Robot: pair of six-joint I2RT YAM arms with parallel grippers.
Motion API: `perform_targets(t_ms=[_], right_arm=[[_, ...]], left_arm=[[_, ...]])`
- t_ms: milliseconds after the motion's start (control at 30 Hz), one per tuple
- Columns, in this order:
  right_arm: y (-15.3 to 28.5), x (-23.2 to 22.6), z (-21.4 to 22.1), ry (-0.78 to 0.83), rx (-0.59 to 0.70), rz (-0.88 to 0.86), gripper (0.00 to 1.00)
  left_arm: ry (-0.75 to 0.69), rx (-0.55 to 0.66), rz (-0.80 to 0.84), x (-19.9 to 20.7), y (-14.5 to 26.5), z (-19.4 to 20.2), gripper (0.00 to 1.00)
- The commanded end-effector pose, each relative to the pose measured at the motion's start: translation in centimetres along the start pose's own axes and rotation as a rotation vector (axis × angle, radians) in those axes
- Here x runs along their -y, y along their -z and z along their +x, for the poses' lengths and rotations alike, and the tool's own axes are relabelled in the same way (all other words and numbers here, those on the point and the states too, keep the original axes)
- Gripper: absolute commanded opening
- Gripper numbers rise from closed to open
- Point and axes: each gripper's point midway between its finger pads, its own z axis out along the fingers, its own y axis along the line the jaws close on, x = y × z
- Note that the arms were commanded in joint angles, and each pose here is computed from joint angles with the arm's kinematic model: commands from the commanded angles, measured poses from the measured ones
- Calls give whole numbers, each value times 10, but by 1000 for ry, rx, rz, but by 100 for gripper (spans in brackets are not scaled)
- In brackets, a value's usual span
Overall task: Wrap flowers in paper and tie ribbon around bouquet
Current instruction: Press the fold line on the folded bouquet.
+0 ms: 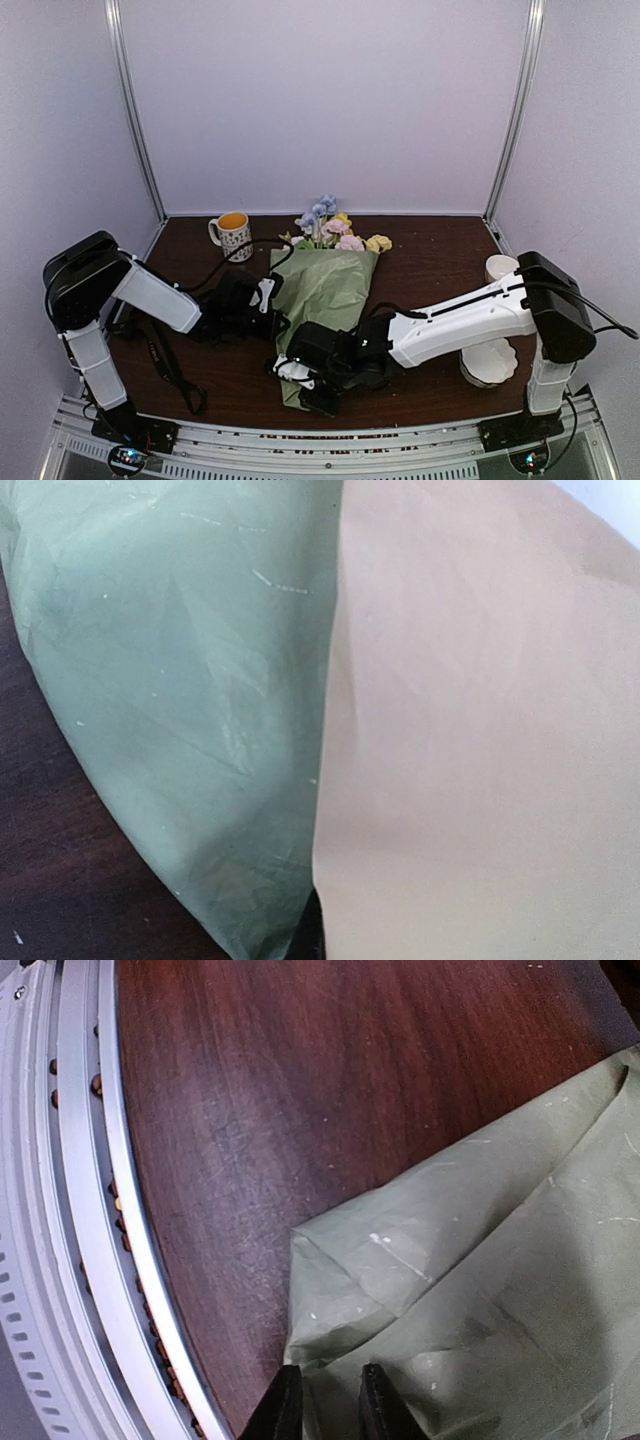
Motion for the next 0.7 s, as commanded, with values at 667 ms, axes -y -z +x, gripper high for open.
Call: perform_targets(t_ms=[667], right_arm=[[67,202,28,-1011,383,-120,59]], left_arm=[[88,-54,-41,-28,0,35,0]])
